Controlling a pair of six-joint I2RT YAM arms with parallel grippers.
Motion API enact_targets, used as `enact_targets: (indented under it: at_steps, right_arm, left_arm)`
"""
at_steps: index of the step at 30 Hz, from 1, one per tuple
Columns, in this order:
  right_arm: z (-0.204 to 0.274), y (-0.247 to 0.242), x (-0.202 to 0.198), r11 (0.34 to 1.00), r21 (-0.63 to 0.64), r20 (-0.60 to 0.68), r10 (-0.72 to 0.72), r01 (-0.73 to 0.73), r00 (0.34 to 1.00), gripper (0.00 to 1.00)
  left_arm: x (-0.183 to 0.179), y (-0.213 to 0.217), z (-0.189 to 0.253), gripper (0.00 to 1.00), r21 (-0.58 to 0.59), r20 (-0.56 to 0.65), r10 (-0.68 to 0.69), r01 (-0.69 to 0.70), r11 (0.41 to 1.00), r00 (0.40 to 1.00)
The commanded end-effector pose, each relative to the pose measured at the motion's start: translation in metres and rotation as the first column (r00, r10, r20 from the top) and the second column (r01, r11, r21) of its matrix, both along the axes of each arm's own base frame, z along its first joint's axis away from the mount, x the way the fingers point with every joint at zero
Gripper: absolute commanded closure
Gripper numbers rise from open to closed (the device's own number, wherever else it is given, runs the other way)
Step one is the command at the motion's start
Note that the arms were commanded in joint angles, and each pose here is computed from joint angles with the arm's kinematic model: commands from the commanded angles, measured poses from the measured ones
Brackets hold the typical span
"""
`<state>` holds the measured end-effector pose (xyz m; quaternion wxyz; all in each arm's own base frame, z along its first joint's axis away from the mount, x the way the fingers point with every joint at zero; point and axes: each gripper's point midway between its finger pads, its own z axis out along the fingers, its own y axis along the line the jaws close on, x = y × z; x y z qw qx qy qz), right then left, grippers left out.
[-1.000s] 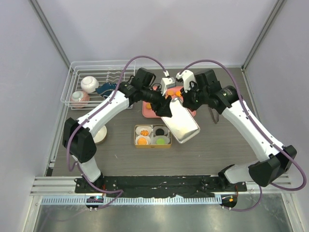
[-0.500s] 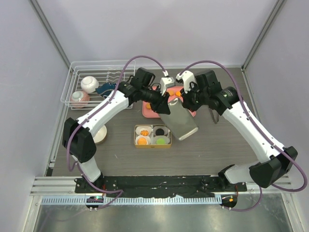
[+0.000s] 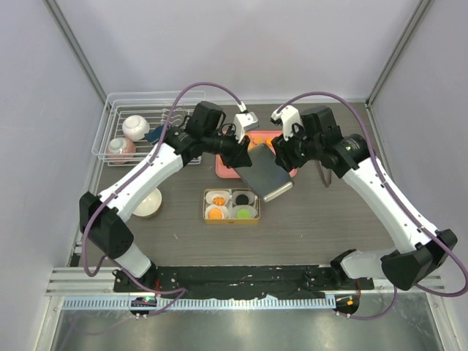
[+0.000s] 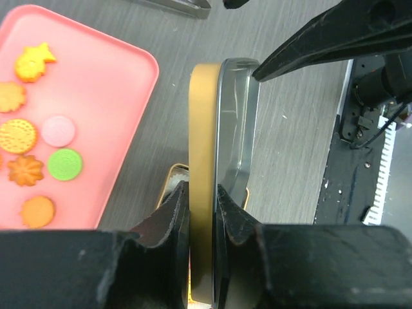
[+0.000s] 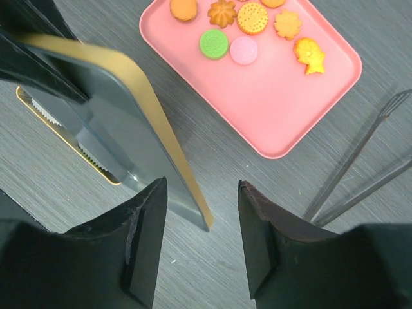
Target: Pack the cookies
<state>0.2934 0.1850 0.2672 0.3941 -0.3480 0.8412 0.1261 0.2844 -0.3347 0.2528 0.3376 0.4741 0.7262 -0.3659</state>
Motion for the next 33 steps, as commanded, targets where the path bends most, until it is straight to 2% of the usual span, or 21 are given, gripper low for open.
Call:
enact_targets:
  at_steps: [1, 5, 9, 12, 17, 19, 20, 24, 26, 29, 33]
  right_arm:
    - [0.031, -0.011, -0.003, 0.998, 0.048, 0.094, -0.048, 0.043, 0.994, 0.47]
    - [0.049, -0.026, 0.006, 0.988, 0.125, 0.089, -0.104, 0.093, 0.991, 0.45]
    - [0.058, -0.055, 0.023, 0.955, 0.243, 0.011, -0.175, 0.168, 0.984, 0.44]
    - [0.06, -0.052, 0.026, 0.941, 0.305, -0.042, -0.144, 0.15, 0.989, 0.44]
    - [0.063, -0.047, 0.025, 0.874, 0.473, -0.174, -0.029, 0.11, 0.984, 0.43]
    - [0.059, -0.045, 0.026, 0.844, 0.527, -0.229, 0.031, 0.097, 0.973, 0.43]
    - [0.063, -0.05, 0.026, 0.815, 0.572, -0.243, 0.06, 0.093, 0.968, 0.43]
    - [0.058, -0.061, 0.034, 0.772, 0.624, -0.29, 0.086, 0.12, 0.953, 0.4]
    - [0.058, -0.064, 0.038, 0.77, 0.626, -0.289, 0.087, 0.12, 0.953, 0.4]
    - [0.06, -0.062, 0.037, 0.761, 0.641, -0.287, 0.108, 0.106, 0.952, 0.39]
    - [0.064, -0.06, 0.034, 0.747, 0.657, -0.291, 0.129, 0.101, 0.948, 0.39]
  left_arm:
    - [0.008, 0.007, 0.045, 0.84, -0.08, 0.154, 0.08, -0.068, 0.994, 0.985]
    - [0.022, 0.024, 0.075, 0.81, -0.122, 0.285, 0.197, -0.169, 0.978, 0.938]
    - [0.028, 0.044, 0.107, 0.81, -0.147, 0.404, 0.294, -0.255, 0.956, 0.866]
    - [0.029, 0.051, 0.119, 0.82, -0.155, 0.46, 0.324, -0.284, 0.946, 0.827]
    - [0.007, 0.046, 0.131, 0.78, -0.199, 0.572, 0.298, -0.223, 0.954, 0.764]
    - [0.007, 0.048, 0.132, 0.78, -0.172, 0.607, 0.3, -0.247, 0.954, 0.736]
    - [0.004, 0.045, 0.128, 0.78, -0.138, 0.605, 0.279, -0.247, 0.959, 0.745]
    - [0.011, 0.054, 0.12, 0.79, -0.041, 0.606, 0.267, -0.306, 0.951, 0.749]
    - [0.016, 0.063, 0.119, 0.8, 0.006, 0.643, 0.253, -0.334, 0.942, 0.723]
    - [0.02, 0.069, 0.137, 0.83, 0.021, 0.728, 0.215, -0.335, 0.942, 0.651]
    - [0.027, 0.068, 0.16, 0.8, 0.04, 0.79, 0.183, -0.346, 0.938, 0.586]
